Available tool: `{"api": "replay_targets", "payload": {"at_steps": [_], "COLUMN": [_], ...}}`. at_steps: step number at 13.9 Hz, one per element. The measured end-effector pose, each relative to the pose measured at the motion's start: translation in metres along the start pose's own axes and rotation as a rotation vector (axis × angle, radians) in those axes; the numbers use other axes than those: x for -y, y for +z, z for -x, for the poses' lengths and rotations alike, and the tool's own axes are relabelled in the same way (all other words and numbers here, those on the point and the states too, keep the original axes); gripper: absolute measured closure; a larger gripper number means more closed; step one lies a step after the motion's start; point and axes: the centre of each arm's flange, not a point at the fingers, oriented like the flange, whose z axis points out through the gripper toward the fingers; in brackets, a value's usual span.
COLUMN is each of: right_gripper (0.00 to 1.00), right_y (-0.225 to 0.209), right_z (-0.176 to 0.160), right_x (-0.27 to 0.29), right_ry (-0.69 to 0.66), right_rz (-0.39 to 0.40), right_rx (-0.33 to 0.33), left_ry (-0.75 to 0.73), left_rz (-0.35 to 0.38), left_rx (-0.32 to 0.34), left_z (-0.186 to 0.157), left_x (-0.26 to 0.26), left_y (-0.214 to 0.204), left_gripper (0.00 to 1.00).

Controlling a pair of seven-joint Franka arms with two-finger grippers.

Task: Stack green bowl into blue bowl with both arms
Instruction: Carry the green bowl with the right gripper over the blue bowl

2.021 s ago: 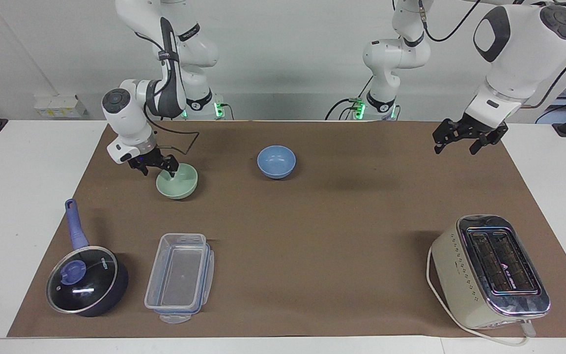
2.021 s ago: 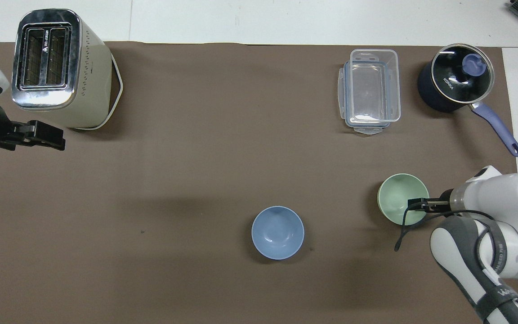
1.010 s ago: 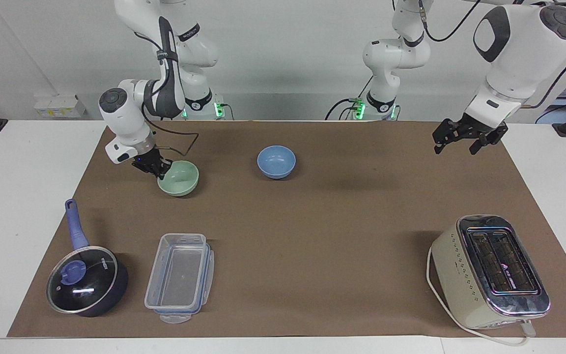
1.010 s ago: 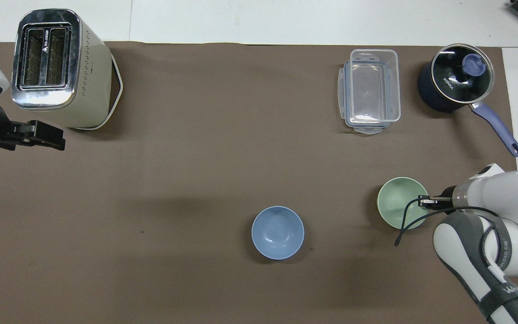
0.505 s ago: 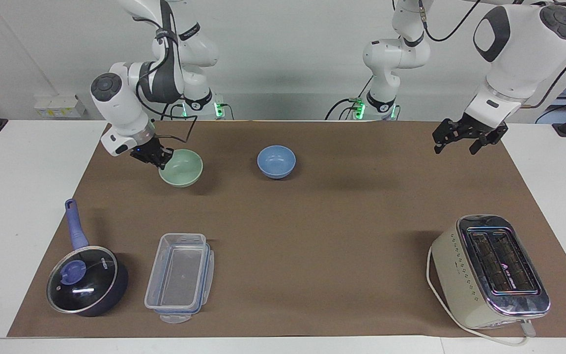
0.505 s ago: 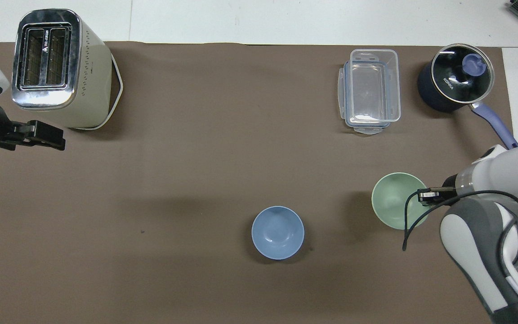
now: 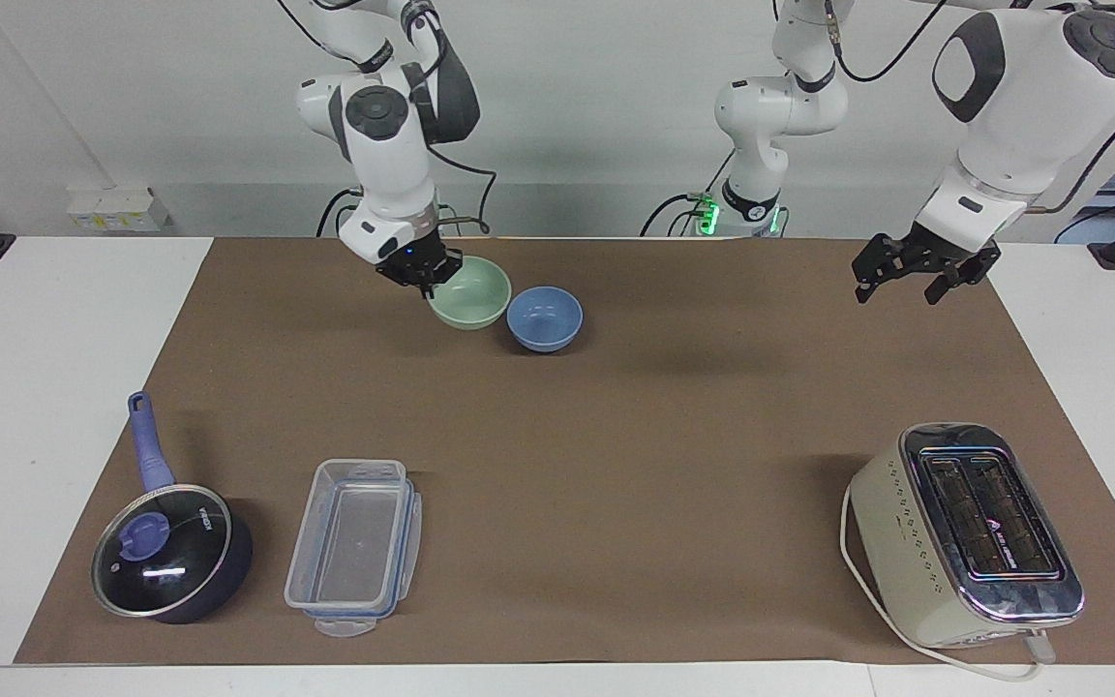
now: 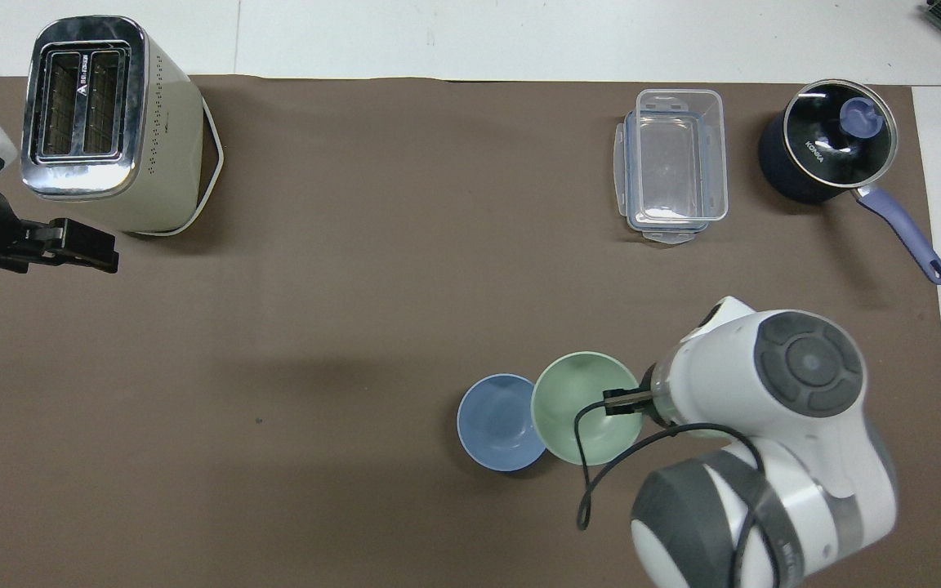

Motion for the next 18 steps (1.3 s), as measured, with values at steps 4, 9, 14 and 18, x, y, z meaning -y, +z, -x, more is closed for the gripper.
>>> {"api": "replay_targets", "payload": {"at_steps": [4, 9, 14, 18], "right_gripper": [0.95, 0.95, 0.95, 0.95], "right_y": [0.009, 0.038, 0.054, 0.065], "right_z": [0.013, 0.017, 0.015, 0.01], "right_x": [0.035, 0.049, 0.052, 0.053], "right_ry": [-0.035, -0.062, -0.049, -0.032], "right_rz": [-0.024, -0.038, -0.063, -0.081], "right_rx": [0.001, -0.053, -0.052, -0.049], "left_ry": [0.0, 0.0, 0.0, 0.0], "left_rz": [0.0, 0.0, 0.0, 0.0], "left_rx": [0.0, 0.0, 0.0, 0.0], "left_z": [0.0, 0.0, 0.0, 0.0], "left_x": [0.0, 0.0, 0.0, 0.0], "left_y": [0.0, 0.0, 0.0, 0.0], "left_gripper": [0.0, 0.0, 0.0, 0.0]}}
